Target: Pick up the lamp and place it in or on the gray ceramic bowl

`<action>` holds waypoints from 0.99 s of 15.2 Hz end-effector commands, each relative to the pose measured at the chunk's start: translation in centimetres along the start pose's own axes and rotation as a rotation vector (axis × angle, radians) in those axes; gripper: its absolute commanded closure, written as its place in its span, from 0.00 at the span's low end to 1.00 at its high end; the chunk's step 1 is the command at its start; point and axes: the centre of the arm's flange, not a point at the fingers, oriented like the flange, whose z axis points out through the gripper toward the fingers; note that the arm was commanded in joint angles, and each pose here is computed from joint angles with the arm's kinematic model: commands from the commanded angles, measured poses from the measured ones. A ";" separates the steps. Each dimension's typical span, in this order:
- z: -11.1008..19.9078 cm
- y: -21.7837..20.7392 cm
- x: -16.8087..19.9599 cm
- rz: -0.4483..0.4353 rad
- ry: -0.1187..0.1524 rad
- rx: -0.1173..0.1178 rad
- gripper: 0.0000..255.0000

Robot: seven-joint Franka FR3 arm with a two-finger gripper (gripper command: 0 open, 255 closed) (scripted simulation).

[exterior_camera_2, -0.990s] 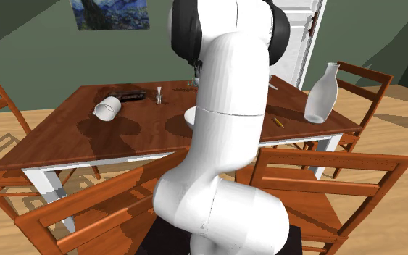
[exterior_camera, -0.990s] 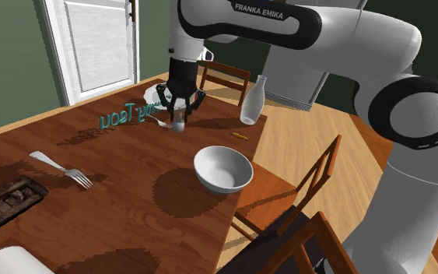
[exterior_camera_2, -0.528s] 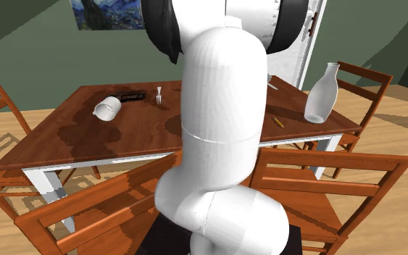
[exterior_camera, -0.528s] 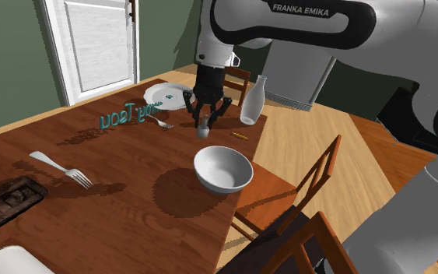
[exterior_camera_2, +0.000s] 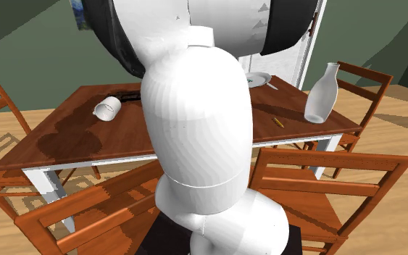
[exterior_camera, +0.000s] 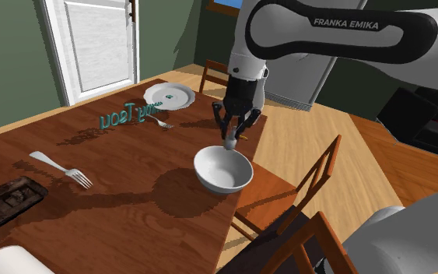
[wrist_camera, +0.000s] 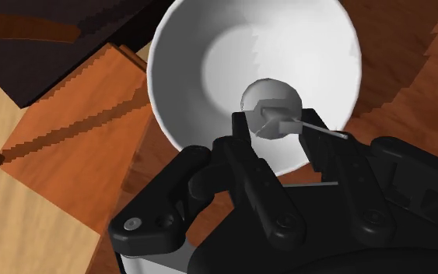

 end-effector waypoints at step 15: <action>6.1 0.2 0.8 0.000 0.000 0.000 1.00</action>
